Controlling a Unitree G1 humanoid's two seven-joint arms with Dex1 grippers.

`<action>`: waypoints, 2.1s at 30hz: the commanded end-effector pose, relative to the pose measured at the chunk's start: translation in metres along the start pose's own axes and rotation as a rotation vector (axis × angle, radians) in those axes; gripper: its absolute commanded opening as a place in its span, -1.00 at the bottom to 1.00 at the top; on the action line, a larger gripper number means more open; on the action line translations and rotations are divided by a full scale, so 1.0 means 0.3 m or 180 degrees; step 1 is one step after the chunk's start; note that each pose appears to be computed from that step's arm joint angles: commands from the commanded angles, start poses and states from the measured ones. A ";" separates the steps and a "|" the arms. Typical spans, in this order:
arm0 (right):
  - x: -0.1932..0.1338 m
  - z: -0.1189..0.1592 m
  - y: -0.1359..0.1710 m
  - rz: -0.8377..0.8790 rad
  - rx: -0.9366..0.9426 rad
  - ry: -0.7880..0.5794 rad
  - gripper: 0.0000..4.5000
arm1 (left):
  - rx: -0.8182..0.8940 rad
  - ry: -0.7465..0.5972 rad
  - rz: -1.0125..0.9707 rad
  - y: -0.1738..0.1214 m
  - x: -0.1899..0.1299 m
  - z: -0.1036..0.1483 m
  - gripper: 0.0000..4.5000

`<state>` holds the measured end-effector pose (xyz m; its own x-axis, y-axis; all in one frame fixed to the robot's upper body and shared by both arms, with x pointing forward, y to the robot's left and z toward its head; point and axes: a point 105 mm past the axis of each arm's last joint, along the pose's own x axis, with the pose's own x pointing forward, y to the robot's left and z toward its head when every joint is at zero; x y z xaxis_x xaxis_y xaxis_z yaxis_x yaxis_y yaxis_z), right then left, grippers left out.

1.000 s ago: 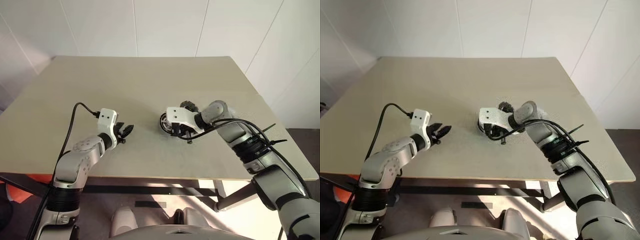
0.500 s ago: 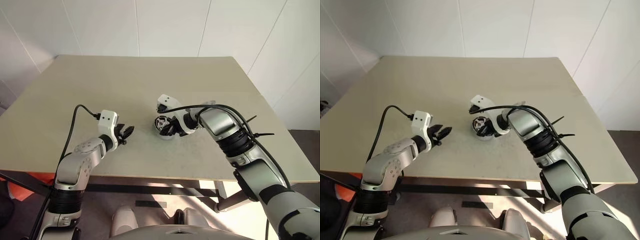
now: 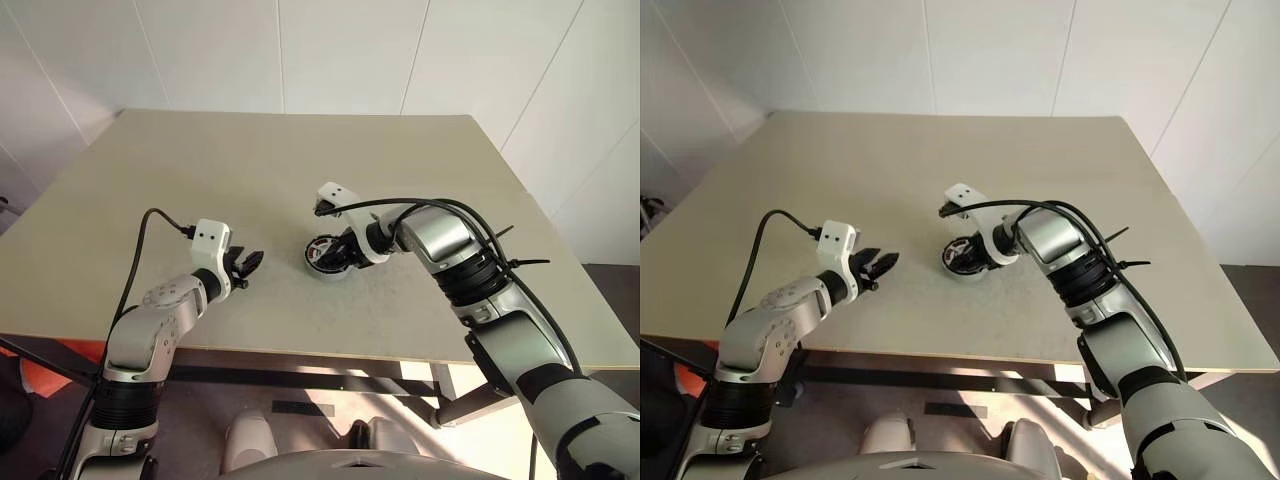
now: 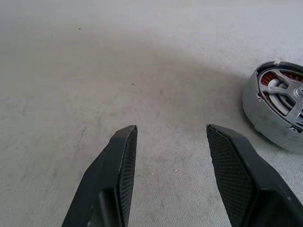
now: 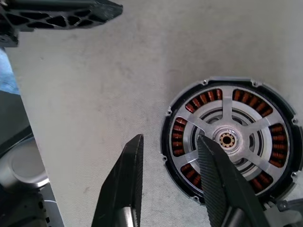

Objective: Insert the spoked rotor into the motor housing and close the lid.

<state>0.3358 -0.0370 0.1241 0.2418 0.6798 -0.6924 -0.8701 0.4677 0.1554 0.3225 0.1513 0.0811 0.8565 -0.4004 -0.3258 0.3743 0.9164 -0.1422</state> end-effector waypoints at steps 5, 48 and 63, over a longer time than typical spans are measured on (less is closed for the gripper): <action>-0.159 0.244 0.090 0.0125 -0.0439 -0.0839 -0.02 | 0.0047 -0.0138 -0.0107 -0.033 0.021 0.047 0.09; -0.001 -0.089 -0.066 -0.0474 -0.0293 -0.0535 -0.99 | 0.0066 -0.0084 -0.0142 -0.022 0.022 0.048 0.09; -0.050 -0.017 -0.040 -0.0497 -0.0611 -0.1129 -0.99 | 0.0093 -0.0084 -0.0145 -0.020 0.026 0.055 0.09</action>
<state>0.3382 -0.0600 0.1023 0.4604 0.7379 -0.4934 -0.8615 0.5055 -0.0477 0.3280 0.1432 0.0781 0.8308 -0.4351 -0.3470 0.4073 0.9003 -0.1537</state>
